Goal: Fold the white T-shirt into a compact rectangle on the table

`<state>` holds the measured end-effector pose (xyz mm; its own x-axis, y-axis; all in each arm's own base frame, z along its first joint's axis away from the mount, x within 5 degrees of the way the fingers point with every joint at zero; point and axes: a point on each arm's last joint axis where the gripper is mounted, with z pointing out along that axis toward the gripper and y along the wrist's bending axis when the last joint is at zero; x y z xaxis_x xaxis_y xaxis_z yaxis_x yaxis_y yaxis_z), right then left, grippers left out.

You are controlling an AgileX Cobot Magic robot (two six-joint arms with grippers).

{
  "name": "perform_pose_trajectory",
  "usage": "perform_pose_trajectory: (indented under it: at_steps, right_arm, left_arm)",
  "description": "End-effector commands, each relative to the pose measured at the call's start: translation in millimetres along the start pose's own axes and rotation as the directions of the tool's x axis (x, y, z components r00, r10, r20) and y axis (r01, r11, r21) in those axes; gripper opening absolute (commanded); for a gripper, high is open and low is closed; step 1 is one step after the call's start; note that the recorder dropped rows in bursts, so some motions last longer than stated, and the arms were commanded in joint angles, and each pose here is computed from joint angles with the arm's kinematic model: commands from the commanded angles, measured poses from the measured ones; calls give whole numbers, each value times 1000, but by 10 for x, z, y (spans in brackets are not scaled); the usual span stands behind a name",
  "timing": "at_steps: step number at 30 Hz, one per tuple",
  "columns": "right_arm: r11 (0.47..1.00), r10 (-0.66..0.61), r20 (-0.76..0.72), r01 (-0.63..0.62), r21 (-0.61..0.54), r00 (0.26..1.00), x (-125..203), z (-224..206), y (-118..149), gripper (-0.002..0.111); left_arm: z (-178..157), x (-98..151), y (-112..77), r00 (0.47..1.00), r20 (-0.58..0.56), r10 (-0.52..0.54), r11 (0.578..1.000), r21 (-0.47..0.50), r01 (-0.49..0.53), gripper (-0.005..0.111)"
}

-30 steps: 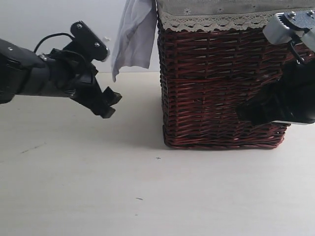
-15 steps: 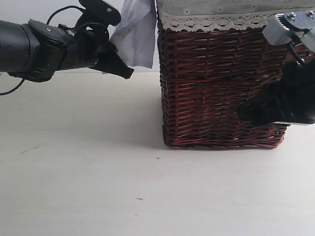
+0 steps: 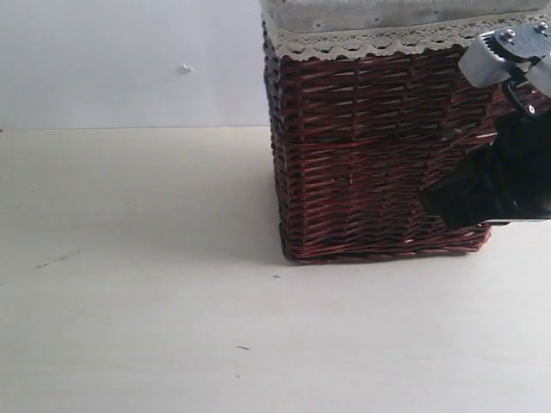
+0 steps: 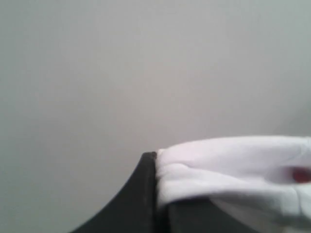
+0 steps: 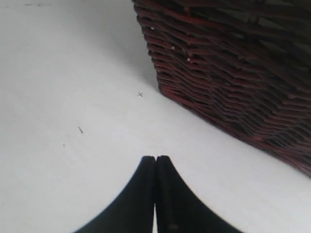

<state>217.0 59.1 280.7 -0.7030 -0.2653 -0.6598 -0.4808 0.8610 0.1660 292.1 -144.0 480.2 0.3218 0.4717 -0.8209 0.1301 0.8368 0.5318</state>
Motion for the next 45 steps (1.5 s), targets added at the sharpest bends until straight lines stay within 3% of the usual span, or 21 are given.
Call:
perform_pose_trajectory:
  at_steps: [1, 5, 8, 10, 12, 17, 22, 28, 32, 39, 42, 45]
  right_arm:
    - [1000, -5, 11, 5, 8, 1000, -25, -4, -6, 0]
    - [1000, 8, 45, -9, 29, 999, -56, -5, -25, 0]
    - [1000, 23, 76, -24, 15, 997, -85, -6, -14, 0]
    - [999, 18, 90, -16, -28, 996, -102, 10, 18, 0]
    - [989, -28, 89, 41, -142, 996, -106, 55, 102, 0]
    - [879, -145, 31, 144, -455, 989, -28, 302, 241, 0]
    - [805, -226, -13, 180, -565, 974, 51, 669, 347, 0]
    - [655, -277, 140, 294, -696, 951, 48, 1007, 806, 0]
    - [591, -335, 206, 375, -714, 920, 126, 1206, 1103, 0]
    - [571, -415, 337, 531, -627, 845, 210, 1584, 1516, 0]
    - [576, -451, 357, 572, -583, 818, 44, 1758, 1639, 0]
    - [566, -461, 401, 611, -554, 791, -166, 1913, 1767, 0]
  left_arm:
    - [-517, -653, 730, 983, 185, -8, 978, -204, 47, 0]
    - [-1010, -1139, 1125, 935, 355, 13, 966, -245, 80, 0]
    - [-1237, -1368, 1286, 896, 445, 7, 965, -238, 110, 0]
    - [-1320, -1465, 1349, 873, 487, -22, 965, -217, 145, 0]
    - [-1380, -1536, 1392, 848, 524, -80, 963, -178, 201, 0]
    - [-1361, -1663, 1420, 790, 581, -197, 952, -78, 295, 0]
    - [-1287, -1851, 1463, 690, 648, -323, 921, 46, 388, 0]
    - [-1143, -2029, 1507, 567, 707, -422, 875, 153, 460, 0]
    - [-1114, -2148, 1566, 474, 754, -455, 849, 205, 487, 0]
    - [-1429, -2348, 1698, 302, 818, -490, 826, 324, 462, 0]
    - [-1689, -2421, 1807, 226, 833, -505, 809, 365, 461, 0]
    - [-1948, -2483, 1879, 179, 850, -495, 818, 386, 427, 0]
